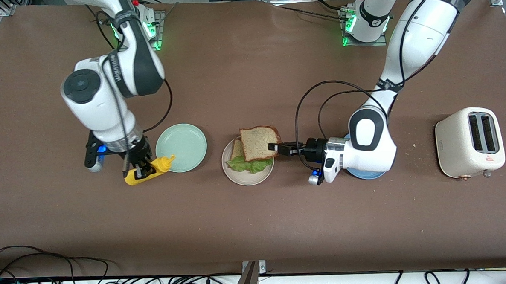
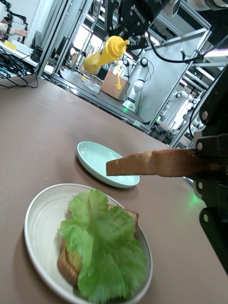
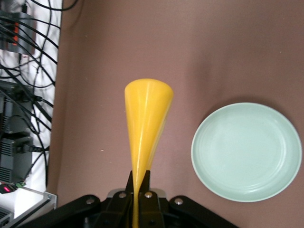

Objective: Make sandwich on beige plate with both arms
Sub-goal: 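Lower the bread onto the lettuce while the right gripper sets down mustard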

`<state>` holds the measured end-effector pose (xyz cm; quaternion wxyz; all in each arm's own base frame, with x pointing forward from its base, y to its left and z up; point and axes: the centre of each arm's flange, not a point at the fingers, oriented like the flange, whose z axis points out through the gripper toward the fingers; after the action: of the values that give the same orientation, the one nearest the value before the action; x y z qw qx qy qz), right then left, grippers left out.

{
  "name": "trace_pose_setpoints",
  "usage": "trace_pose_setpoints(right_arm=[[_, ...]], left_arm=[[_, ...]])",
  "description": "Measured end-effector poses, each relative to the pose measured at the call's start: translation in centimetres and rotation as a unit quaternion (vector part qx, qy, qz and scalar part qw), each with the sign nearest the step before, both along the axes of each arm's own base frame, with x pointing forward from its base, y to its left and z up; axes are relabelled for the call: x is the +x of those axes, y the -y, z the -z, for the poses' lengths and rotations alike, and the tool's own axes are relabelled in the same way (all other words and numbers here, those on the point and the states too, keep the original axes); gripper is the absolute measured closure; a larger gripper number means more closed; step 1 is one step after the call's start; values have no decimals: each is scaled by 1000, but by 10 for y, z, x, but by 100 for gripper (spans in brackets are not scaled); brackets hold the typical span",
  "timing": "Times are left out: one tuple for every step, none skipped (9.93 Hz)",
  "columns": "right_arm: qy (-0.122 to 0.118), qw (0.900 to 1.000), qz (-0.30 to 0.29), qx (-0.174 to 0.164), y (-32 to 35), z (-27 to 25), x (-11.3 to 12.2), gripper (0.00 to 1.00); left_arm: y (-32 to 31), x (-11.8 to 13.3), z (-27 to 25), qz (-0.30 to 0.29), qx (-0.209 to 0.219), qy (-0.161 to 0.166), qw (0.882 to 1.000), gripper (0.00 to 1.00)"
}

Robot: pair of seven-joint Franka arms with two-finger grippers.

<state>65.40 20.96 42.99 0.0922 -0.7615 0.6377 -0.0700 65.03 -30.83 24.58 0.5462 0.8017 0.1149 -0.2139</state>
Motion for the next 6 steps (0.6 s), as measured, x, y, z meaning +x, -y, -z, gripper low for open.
trace_pose_setpoints(right_arm=[[-7,1000,-14,17,23,2,0,96],[-13,999,-33,40,48,4,-3,96],[-14,997,-49,55,75,7,-6,96],[-16,996,-59,67,100,8,-9,96],[-21,994,-63,88,123,7,-13,96],[-25,991,-60,117,139,7,-17,96]], left_arm=[[6,1,3,-5,-8,-4,1000,90],[11,6,7,-10,-19,-1,1000,90],[15,10,13,-13,-35,10,999,90],[20,11,23,-13,-50,22,998,90],[25,9,33,-10,-57,31,998,90],[29,8,37,-5,-58,36,998,90]])
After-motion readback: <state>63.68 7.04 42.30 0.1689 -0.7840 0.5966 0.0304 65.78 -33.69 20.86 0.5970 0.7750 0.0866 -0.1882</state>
